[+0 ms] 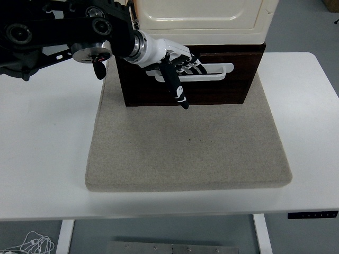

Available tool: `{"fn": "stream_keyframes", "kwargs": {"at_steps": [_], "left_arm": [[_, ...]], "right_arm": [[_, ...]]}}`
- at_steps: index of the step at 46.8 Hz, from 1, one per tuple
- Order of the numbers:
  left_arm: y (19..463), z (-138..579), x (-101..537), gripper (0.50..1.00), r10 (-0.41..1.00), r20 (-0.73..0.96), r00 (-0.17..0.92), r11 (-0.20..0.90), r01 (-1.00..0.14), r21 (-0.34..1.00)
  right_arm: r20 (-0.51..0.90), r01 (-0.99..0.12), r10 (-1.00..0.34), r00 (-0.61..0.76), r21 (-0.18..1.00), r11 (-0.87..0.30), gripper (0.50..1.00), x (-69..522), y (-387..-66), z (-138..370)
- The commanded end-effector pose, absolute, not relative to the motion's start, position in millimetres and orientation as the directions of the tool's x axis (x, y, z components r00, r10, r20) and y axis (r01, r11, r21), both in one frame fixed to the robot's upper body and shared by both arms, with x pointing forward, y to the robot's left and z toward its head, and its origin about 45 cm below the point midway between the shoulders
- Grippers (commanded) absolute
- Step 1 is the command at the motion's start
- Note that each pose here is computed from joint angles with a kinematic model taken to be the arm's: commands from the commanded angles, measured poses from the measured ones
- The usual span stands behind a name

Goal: Open the drawer under the combination cabinet

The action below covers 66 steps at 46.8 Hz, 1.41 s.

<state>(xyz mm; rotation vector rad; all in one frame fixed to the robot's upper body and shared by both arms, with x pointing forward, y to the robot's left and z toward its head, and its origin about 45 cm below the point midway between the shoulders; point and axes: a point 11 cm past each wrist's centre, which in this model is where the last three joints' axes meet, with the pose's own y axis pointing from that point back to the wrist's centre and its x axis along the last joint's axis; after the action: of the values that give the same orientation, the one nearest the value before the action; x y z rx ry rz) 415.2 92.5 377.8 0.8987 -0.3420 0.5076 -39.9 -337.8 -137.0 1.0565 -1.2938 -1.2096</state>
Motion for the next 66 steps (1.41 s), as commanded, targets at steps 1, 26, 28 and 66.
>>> {"fn": "stream_keyframes", "kwargs": {"at_steps": [1,26,28,66], "left_arm": [[92,377,414,1.0,0.269,0.482,0.834,0.522,-0.547,0.655],[86,380,409,1.0,0.242,0.47,0.849,0.546,-0.52,0.657],[86,380,408,1.0,0.231,0.466,0.854,0.55,-0.509,0.662],[82,386,395,1.0,0.126,0.414,0.902,0.6,-0.401,0.692]], "right_arm": [[0.111,0.044,-0.99,-0.088,0.993,0.107,0.926,-40,-338,-137],[0.111,0.044,-0.99,-0.086,0.993,0.107,0.928,-40,-338,-137],[0.111,0.044,-0.99,-0.085,0.993,0.107,0.926,-40,-338,-137],[0.111,0.044,-0.99,-0.086,0.993,0.107,0.926,-40,-338,-137]]}}
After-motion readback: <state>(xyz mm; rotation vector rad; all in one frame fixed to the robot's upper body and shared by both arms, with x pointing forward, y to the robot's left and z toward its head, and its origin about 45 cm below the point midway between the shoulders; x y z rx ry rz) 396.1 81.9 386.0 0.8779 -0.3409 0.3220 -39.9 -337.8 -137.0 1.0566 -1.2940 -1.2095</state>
